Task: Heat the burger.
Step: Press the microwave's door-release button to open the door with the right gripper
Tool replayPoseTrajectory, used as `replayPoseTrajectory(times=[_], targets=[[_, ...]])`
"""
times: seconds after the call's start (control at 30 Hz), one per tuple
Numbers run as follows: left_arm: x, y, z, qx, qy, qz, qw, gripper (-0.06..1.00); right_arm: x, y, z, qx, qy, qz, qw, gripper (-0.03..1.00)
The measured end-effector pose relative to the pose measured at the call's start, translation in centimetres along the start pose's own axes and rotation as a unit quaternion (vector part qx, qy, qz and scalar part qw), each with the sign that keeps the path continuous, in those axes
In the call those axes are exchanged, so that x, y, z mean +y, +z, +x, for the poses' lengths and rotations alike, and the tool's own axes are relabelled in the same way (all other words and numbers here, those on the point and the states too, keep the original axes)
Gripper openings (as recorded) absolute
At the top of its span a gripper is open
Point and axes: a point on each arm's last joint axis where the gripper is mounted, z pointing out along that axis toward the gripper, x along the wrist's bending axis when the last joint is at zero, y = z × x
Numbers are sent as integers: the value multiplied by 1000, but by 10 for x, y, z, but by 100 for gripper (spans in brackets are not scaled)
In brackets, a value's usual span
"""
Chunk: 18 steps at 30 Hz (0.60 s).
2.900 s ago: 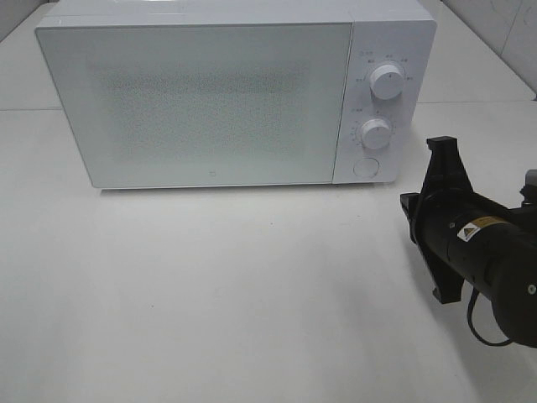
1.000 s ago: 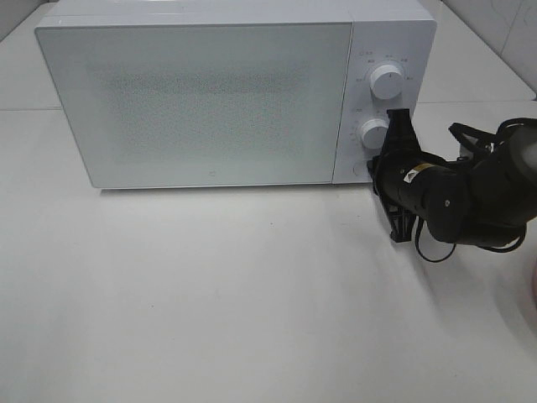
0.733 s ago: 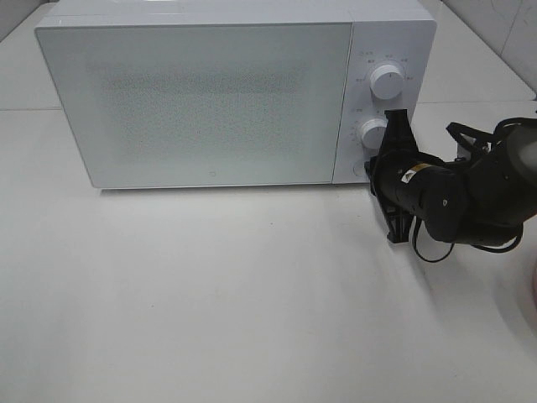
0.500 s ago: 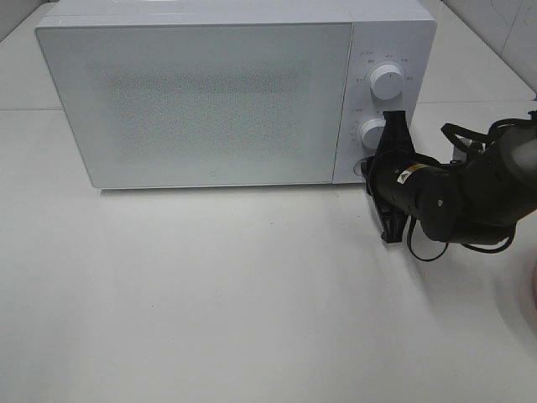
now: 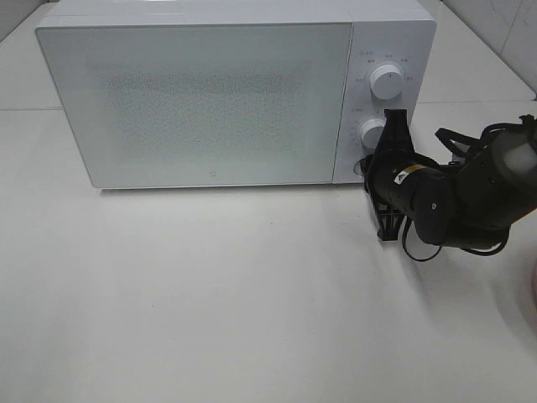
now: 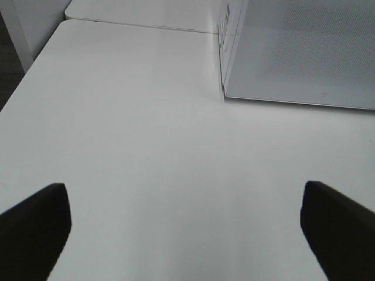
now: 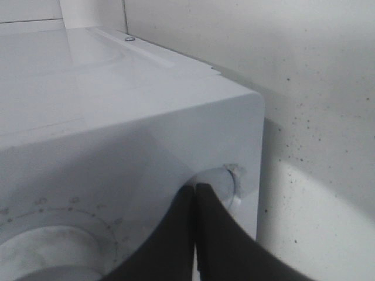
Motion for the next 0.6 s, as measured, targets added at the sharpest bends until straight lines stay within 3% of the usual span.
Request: replayPoseTrajectory(times=[0.6], targets=[[0,0,0,0,0,0,1000,99,-2,16,-6,4,-9,-29,1000,1]])
